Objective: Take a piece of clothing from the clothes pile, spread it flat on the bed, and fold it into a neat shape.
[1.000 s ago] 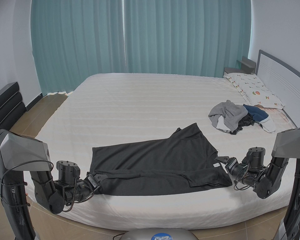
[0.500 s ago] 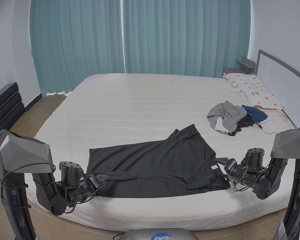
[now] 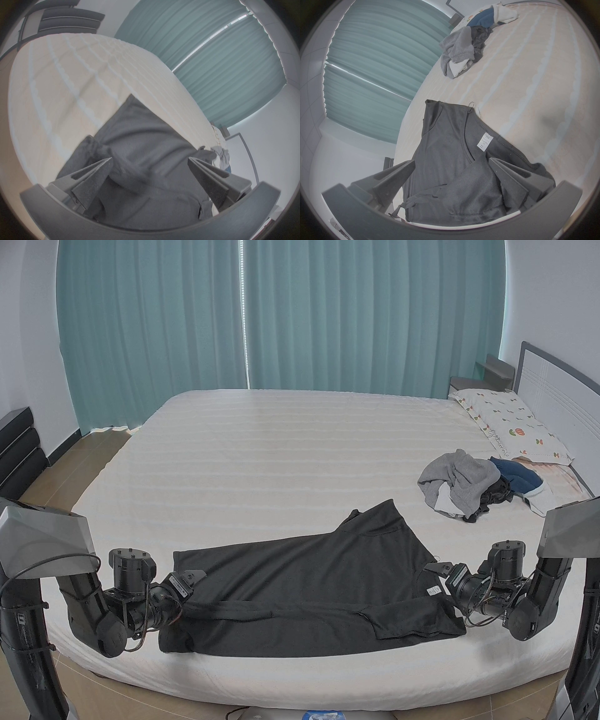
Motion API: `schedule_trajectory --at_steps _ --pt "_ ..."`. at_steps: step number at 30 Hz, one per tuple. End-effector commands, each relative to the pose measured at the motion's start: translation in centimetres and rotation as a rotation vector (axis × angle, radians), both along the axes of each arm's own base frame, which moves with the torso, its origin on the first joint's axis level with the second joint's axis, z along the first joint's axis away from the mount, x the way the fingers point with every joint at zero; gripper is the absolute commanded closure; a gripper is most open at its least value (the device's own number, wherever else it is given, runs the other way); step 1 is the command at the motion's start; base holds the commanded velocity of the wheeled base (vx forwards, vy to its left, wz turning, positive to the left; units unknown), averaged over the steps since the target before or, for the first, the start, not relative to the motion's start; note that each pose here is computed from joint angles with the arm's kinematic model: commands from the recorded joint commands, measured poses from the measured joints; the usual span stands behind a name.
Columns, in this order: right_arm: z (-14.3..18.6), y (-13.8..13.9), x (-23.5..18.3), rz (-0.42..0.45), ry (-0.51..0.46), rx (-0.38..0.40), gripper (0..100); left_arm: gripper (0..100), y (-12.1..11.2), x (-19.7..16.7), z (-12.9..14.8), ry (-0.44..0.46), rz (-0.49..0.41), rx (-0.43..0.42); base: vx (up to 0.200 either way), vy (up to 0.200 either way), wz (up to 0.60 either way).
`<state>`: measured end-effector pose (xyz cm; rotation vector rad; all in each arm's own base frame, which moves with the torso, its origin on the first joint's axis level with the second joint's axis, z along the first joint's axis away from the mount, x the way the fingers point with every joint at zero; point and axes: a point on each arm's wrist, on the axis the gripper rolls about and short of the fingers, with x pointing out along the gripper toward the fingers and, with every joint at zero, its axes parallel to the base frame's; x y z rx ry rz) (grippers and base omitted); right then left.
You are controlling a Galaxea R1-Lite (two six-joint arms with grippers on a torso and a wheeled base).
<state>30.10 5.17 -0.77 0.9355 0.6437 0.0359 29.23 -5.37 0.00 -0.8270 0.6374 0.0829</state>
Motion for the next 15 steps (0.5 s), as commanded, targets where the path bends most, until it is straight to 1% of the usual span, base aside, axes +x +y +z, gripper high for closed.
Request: schedule_trajectory --at_steps 1,3,4,5,8,11,12,15 --pt "-0.9 -0.5 0.1 -0.005 0.027 -0.008 0 0 2.3 0.8 0.1 0.035 0.076 0.004 0.0 0.0 0.0" --pt "-1.0 -0.7 0.1 0.001 0.031 0.0 0 0 2.4 0.6 -0.2 0.09 0.073 0.006 0.0 0.0 0.0" --pt "-1.0 -0.7 0.1 0.001 0.031 0.0 0 0 2.4 0.6 -0.2 0.09 0.073 0.006 0.0 0.0 0.0" --pt "-1.0 -1.1 0.1 0.004 0.035 0.012 0 0 2.7 0.5 -0.2 0.119 0.082 0.007 0.0 0.0 0.0" --pt "-1.1 -1.5 0.1 0.02 0.04 0.033 0 0 3.4 0.5 0.4 0.118 0.095 -0.006 0.0 0.0 0.0" --pt "-1.4 -1.7 0.0 0.029 0.051 0.04 0 0 3.8 -0.1 0.9 0.12 0.062 -0.044 0.0 0.0 0.0" --pt "-1.4 -1.7 0.0 0.029 0.053 0.04 0 0 3.8 -0.4 0.9 0.134 0.048 -0.05 0.0 0.0 0.0" --pt "-1.4 -1.7 0.0 0.029 0.054 0.04 0 0 3.8 -0.8 0.6 0.168 0.027 -0.028 0.0 0.0 0.0"
